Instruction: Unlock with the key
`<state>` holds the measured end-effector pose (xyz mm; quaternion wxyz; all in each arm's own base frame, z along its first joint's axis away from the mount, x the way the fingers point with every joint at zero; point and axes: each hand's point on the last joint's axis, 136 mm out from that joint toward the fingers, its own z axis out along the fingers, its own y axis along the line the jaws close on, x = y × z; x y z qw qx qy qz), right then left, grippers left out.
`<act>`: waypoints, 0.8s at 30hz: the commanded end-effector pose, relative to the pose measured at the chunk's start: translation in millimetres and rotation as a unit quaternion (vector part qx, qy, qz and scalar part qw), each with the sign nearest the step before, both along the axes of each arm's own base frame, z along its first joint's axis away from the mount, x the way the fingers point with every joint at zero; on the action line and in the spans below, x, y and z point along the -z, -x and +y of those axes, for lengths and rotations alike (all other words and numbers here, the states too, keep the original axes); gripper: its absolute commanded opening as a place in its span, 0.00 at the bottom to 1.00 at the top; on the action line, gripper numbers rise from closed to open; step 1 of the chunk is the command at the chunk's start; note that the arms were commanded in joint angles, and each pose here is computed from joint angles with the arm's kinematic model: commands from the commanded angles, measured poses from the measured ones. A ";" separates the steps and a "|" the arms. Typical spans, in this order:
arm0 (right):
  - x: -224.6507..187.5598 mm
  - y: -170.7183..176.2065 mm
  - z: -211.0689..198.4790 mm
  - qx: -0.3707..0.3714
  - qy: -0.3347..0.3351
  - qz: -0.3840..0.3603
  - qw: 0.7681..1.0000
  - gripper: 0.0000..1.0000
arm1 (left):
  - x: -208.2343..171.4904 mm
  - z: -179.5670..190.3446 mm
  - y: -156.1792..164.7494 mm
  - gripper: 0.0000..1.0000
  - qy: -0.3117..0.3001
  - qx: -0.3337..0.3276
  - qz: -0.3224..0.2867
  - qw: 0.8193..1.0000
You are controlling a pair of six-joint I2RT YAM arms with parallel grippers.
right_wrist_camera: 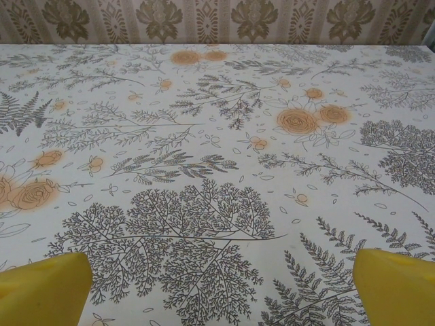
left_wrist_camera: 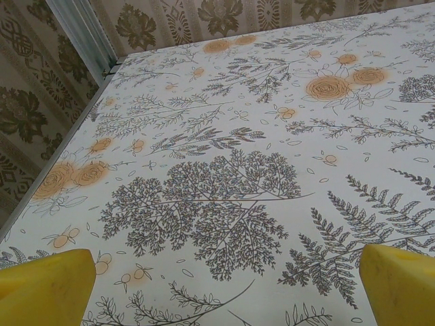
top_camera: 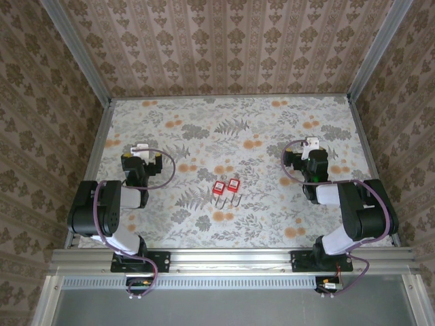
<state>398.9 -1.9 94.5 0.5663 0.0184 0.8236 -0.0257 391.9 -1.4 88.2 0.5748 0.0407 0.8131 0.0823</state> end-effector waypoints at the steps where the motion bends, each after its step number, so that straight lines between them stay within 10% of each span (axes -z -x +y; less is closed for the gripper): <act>1: -3.4 -0.4 -1.3 0.006 0.002 -0.008 1.000 1.00 | -10.8 3.1 -5.7 1.00 0.010 -0.009 -0.013 1.000; 24: -3.2 -1.4 -1.2 0.000 -0.006 -0.006 1.000 1.00 | -10.1 2.3 -6.4 1.00 0.011 -0.007 -0.010 1.000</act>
